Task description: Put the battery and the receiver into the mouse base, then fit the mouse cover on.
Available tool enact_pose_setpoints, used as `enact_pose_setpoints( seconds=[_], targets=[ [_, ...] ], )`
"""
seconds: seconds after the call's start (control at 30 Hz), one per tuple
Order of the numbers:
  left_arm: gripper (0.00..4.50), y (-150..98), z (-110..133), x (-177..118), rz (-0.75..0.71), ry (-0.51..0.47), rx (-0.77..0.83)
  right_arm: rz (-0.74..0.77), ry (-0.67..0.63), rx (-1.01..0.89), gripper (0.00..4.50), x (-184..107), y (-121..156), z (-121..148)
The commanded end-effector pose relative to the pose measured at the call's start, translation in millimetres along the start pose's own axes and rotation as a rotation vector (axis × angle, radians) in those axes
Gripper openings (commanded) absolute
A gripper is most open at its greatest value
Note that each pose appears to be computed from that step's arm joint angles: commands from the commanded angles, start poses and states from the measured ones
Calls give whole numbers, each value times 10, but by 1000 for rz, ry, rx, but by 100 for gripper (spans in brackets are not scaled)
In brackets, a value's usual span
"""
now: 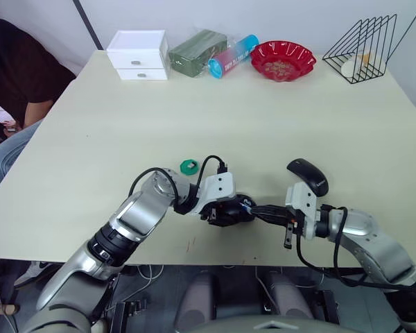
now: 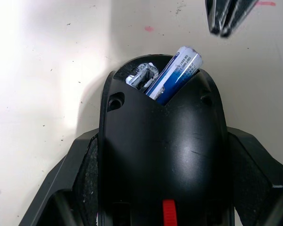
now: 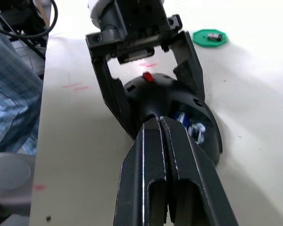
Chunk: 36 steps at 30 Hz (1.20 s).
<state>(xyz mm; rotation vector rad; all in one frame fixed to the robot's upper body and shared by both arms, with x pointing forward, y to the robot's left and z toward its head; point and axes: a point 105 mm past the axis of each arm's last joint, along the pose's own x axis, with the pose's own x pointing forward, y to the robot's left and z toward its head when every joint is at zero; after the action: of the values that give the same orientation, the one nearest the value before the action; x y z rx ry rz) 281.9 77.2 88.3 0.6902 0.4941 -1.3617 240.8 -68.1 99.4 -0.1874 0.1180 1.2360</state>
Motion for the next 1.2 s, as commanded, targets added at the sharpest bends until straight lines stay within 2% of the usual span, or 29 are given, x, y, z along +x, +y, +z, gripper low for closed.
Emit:
enact_pose_setpoints(
  seconds=[0.03, 0.23, 0.7, 1.03, 1.2],
  targets=[
    [298, -22, -175, 58, -11, 66, -43, -6, -36, -28, 3, 46, -26, 51],
    [298, -26, -176, 55, -16, 69, -41, -27, -48, -24, 3, 66, -74, 23],
    [298, -39, -175, 51, -22, 73, -40, -23, 26, 16, 3, 137, -77, -251],
    [298, -50, -175, 51, -25, 73, -44, -14, 177, 88, 3, 143, -68, -622],
    [298, -53, -177, 53, -24, 74, -46, -5, 319, 129, 3, 66, -65, -817]
  ],
)
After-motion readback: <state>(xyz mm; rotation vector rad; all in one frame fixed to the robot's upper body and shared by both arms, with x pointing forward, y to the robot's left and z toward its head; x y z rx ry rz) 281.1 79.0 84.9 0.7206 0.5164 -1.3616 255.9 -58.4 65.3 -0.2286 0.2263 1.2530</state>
